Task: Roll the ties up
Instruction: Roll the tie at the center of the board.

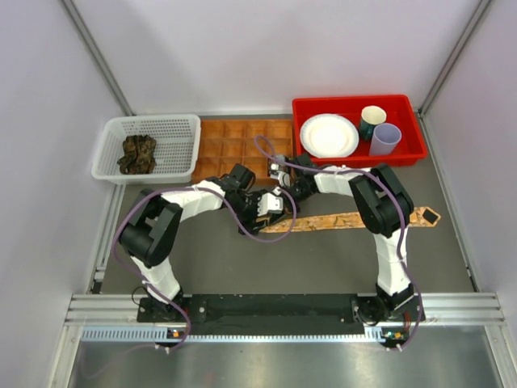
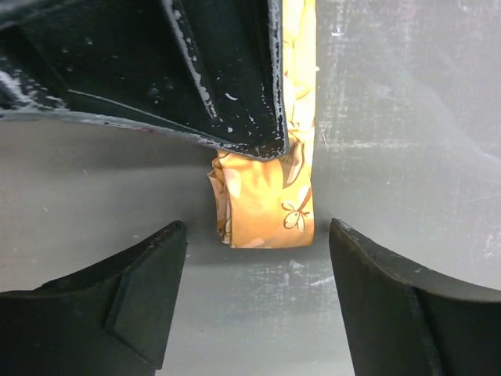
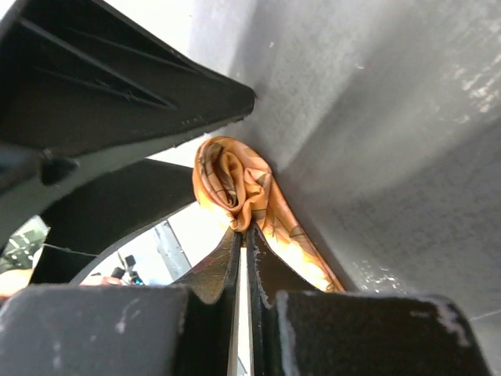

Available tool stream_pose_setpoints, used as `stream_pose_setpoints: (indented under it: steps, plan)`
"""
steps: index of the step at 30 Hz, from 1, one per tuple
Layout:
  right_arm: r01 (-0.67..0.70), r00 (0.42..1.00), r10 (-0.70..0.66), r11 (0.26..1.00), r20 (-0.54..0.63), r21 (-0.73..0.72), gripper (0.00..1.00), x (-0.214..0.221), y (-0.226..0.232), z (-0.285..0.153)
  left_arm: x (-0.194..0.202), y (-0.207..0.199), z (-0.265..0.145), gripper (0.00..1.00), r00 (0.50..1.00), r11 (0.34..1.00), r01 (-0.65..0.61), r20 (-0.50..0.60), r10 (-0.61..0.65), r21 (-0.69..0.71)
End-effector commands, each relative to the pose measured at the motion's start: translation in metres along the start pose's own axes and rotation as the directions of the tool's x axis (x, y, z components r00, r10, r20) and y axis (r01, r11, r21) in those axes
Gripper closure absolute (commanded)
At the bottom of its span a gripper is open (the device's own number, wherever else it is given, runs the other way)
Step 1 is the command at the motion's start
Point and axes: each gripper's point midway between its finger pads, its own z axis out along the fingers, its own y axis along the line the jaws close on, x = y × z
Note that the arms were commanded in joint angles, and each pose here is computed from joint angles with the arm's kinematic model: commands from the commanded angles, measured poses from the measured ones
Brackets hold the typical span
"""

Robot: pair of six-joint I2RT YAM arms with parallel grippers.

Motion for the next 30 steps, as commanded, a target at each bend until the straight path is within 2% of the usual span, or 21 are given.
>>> stream_pose_setpoints:
  steps: [1,3,12,14,17,18,21,22,23,25,27,28,29,30]
  plan:
    - [-0.22,0.973,0.231,0.949,-0.022,0.228,1.0,0.027,-0.061,-0.008,-0.012,0.002,-0.004,0.21,0.999,1.0,0.012,0.042,-0.011,-0.013]
    - [-0.22,0.972,0.233,0.947,-0.026,0.234,1.0,0.028,-0.063,-0.008,-0.014,0.008,-0.002,0.2,1.0,0.999,0.001,0.025,0.0,-0.045]
    - [-0.215,0.971,0.232,0.95,-0.051,0.228,1.0,0.033,-0.063,-0.013,-0.017,0.005,0.026,0.16,0.994,0.996,-0.084,-0.073,0.083,-0.013]
    - [-0.213,0.971,0.231,0.95,-0.056,0.229,1.0,0.034,-0.063,-0.014,-0.02,0.0,0.034,0.18,0.992,0.995,-0.097,-0.086,0.097,0.004]
    - [-0.212,0.971,0.231,0.949,-0.06,0.233,1.0,0.036,-0.065,-0.015,-0.015,-0.003,0.04,0.29,0.988,0.996,-0.086,-0.127,0.089,0.028]
    - [-0.209,0.971,0.229,0.95,-0.061,0.233,1.0,0.036,-0.066,-0.015,-0.013,-0.004,0.04,0.42,0.986,0.996,-0.081,-0.14,0.085,0.038]
    - [-0.204,0.972,0.225,0.948,-0.061,0.246,1.0,0.037,-0.07,-0.016,-0.004,-0.009,0.04,0.63,0.981,0.996,-0.069,-0.18,0.079,0.063]
    - [-0.2,0.973,0.222,0.947,-0.062,0.25,1.0,0.037,-0.071,-0.017,-0.002,-0.011,0.039,0.63,0.98,0.996,-0.065,-0.186,0.076,0.068]
    - [-0.201,0.972,0.225,0.946,-0.067,0.255,1.0,0.039,-0.072,-0.015,-0.002,-0.012,0.037,0.6,0.98,0.996,-0.065,-0.185,0.077,0.067]
    - [-0.199,0.972,0.224,0.944,-0.068,0.264,1.0,0.038,-0.075,-0.015,-0.004,-0.012,0.033,0.42,0.984,0.998,-0.044,-0.17,0.052,0.047]
    - [-0.193,0.973,0.219,0.944,-0.07,0.268,1.0,0.038,-0.077,-0.015,-0.011,-0.009,0.027,0.31,0.994,1.0,0.0,-0.106,0.003,0.03]
    - [-0.191,0.973,0.219,0.943,-0.076,0.272,1.0,0.039,-0.079,-0.014,-0.017,-0.009,0.019,0.22,0.998,1.0,0.014,-0.06,-0.013,0.024]
    - [-0.191,0.972,0.22,0.942,-0.079,0.275,1.0,0.04,-0.079,-0.014,-0.028,-0.003,0.012,0.2,0.998,0.999,0.04,0.045,-0.041,0.036]
    - [-0.191,0.972,0.221,0.942,-0.081,0.277,1.0,0.041,-0.08,-0.014,-0.031,-0.002,0.006,0.16,0.994,0.997,0.072,0.084,-0.074,0.033]
